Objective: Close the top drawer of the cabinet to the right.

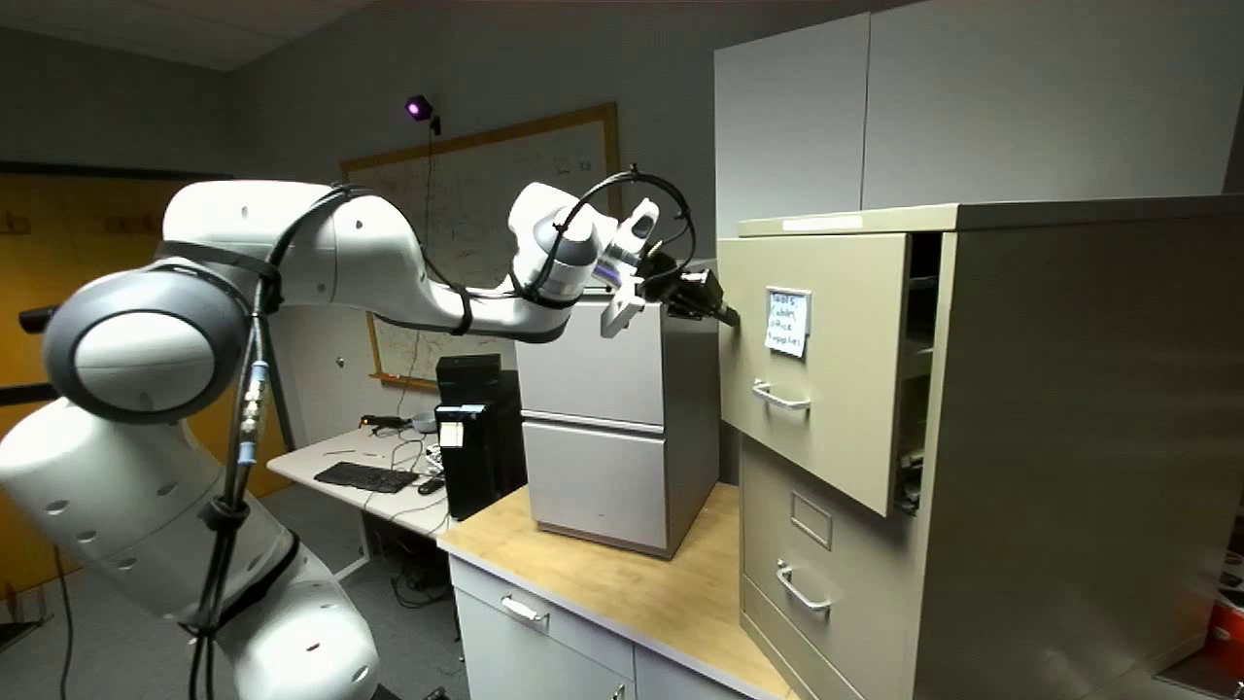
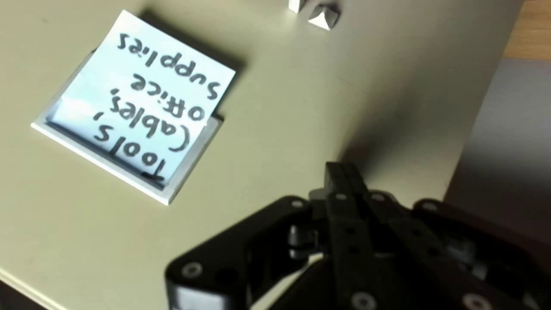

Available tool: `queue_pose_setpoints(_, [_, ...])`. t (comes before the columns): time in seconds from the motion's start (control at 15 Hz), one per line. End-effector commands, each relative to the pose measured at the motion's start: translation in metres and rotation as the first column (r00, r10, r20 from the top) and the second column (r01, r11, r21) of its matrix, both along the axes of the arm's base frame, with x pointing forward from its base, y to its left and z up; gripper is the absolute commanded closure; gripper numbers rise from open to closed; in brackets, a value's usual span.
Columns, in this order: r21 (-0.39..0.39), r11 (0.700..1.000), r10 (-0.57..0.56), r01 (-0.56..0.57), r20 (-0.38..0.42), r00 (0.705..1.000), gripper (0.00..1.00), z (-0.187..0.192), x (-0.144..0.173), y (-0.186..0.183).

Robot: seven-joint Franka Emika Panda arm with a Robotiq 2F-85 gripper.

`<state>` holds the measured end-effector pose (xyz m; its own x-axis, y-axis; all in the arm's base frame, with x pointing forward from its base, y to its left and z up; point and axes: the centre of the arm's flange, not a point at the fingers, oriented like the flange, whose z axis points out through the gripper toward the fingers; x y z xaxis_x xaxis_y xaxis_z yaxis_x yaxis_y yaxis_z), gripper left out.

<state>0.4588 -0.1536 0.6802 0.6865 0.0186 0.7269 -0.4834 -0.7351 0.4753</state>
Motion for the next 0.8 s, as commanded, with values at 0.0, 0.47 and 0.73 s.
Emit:
queue_pose_setpoints(0.0, [0.048, 0.999, 0.023, -0.021, -0.022, 1.0, 1.0, -0.001, 0.069, -0.045])
queue_pose_setpoints(0.47, [0.12, 0.992, 0.035, -0.028, -0.054, 0.998, 1.0, 0.0, 0.094, -0.072])
queue_pose_setpoints(0.73, [0.138, 0.99, 0.043, -0.032, -0.08, 0.996, 1.0, -0.002, 0.089, -0.07])
